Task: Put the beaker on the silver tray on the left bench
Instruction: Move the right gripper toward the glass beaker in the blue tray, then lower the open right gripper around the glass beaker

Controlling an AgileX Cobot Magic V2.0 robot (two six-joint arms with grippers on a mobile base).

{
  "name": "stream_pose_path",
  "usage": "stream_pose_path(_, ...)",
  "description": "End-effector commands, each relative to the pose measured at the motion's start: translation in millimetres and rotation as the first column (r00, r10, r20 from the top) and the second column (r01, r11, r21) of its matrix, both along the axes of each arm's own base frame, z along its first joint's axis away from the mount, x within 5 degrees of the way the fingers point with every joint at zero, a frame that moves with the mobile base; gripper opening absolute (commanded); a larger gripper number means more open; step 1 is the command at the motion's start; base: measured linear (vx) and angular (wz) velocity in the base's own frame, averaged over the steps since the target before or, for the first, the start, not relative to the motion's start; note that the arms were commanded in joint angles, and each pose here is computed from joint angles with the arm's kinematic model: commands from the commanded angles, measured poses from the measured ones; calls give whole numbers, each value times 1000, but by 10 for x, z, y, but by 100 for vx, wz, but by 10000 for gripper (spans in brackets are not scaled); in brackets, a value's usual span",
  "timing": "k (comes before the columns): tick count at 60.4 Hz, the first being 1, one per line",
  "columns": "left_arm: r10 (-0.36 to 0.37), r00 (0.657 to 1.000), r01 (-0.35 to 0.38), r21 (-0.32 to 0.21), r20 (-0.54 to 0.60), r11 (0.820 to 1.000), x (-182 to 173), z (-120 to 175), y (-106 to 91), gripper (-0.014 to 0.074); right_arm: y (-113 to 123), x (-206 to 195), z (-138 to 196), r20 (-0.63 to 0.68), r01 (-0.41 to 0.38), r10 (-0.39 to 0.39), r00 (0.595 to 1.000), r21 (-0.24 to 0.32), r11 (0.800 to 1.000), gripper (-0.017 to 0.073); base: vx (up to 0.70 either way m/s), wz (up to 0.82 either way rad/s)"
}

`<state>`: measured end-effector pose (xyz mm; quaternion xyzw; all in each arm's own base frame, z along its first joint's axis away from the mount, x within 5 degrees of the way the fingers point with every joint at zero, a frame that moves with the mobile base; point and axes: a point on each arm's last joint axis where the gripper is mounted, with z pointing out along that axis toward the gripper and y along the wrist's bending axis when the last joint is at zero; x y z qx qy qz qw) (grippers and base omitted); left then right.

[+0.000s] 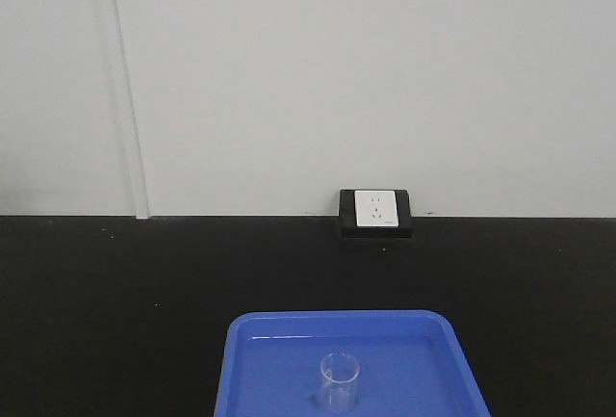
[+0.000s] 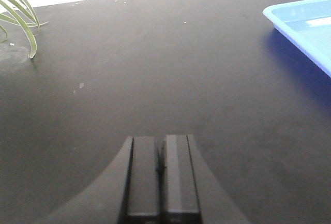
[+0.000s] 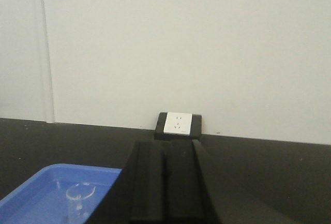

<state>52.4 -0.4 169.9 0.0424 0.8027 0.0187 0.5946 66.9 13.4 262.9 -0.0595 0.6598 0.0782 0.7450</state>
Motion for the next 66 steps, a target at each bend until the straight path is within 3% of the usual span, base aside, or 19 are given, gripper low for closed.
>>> stream_pose_path(1,-11,998,11,-7,63,1000,17,3,-9,1,57,239,385,57,0,4,998,-65,998,-11,0,0)
stream_pose_path(13,-11,998,11,-7,63,1000,17,3,-9,1,208,958,541,-46,-30,27,999,-76,997,-11,0,0)
stream_pose_path(23,-11,998,11,-7,63,1000,17,3,-9,1,306,1407,353,-122,-54,44,992,-80,995,-9,0,0)
stream_pose_path(35,-11,998,11,-7,63,1000,17,3,-9,1,379,1669,113,-142,-83,72,987,-74,994,41,0,0)
stream_pose_path(45,-11,998,11,-7,63,1000,17,3,-9,1,405,1801,-112,-237,-84,79,968,-13,996,211,0,0)
stream_pose_path(58,-11,998,11,-7,63,1000,17,3,-9,1,446,1932,-257,-209,-101,102,973,12,995,618,0,0)
stream_pose_path(63,-11,998,11,-7,63,1000,17,3,-9,1,466,1948,-283,-214,-111,124,969,71,991,724,0,0)
stream_pose_path(66,-11,998,11,-7,63,1000,17,3,-9,1,498,1949,-317,-241,-124,147,959,107,986,727,0,0)
